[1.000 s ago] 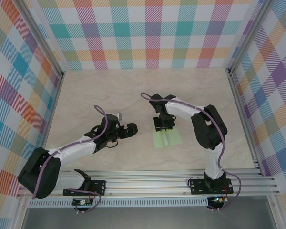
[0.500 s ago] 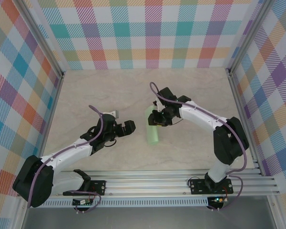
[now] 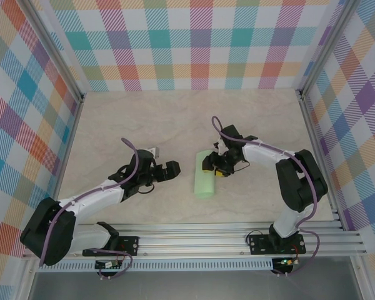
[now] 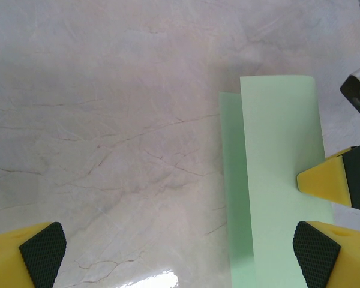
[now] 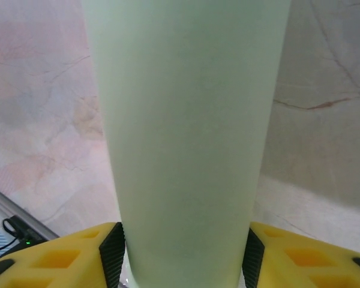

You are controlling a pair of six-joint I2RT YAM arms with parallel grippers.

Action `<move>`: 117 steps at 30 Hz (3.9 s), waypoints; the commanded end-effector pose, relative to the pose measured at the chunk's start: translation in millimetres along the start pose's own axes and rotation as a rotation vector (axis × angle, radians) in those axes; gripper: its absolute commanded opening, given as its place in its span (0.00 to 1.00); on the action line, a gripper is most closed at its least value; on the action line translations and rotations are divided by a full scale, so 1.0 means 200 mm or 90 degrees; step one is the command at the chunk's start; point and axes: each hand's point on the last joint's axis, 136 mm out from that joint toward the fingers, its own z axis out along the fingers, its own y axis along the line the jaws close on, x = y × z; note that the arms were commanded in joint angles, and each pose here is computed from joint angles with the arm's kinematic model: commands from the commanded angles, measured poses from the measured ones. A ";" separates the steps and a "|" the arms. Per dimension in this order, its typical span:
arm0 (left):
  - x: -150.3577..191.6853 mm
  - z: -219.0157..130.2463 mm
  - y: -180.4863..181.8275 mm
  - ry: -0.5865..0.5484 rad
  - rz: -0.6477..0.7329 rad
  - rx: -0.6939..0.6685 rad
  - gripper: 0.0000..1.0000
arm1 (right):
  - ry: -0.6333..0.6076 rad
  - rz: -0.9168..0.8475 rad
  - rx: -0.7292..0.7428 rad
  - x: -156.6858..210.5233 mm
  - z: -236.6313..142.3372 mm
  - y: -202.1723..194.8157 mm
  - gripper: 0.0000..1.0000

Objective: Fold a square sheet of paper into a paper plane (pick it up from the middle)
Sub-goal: Fold the square sheet of paper in half at the center of the table, then hold the square sheet of paper at the center of the table.

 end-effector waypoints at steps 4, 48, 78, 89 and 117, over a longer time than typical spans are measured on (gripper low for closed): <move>-0.01 0.02 -0.10 0.005 0.016 0.038 1.00 | 0.007 -0.014 0.069 0.01 0.02 -0.14 0.62; 0.02 0.08 -0.11 0.025 0.018 0.041 1.00 | 0.015 0.014 0.140 -0.02 0.06 -0.24 0.80; 0.03 0.10 -0.14 0.043 0.024 0.049 0.93 | 0.072 -0.001 0.263 0.04 0.15 -0.44 0.79; 0.11 0.30 -0.26 0.117 -0.003 0.065 0.14 | 0.072 0.008 0.286 0.05 0.16 -0.48 0.79; 0.32 0.64 -0.37 0.195 -0.031 0.056 0.00 | 0.076 0.020 0.283 0.06 0.18 -0.50 0.79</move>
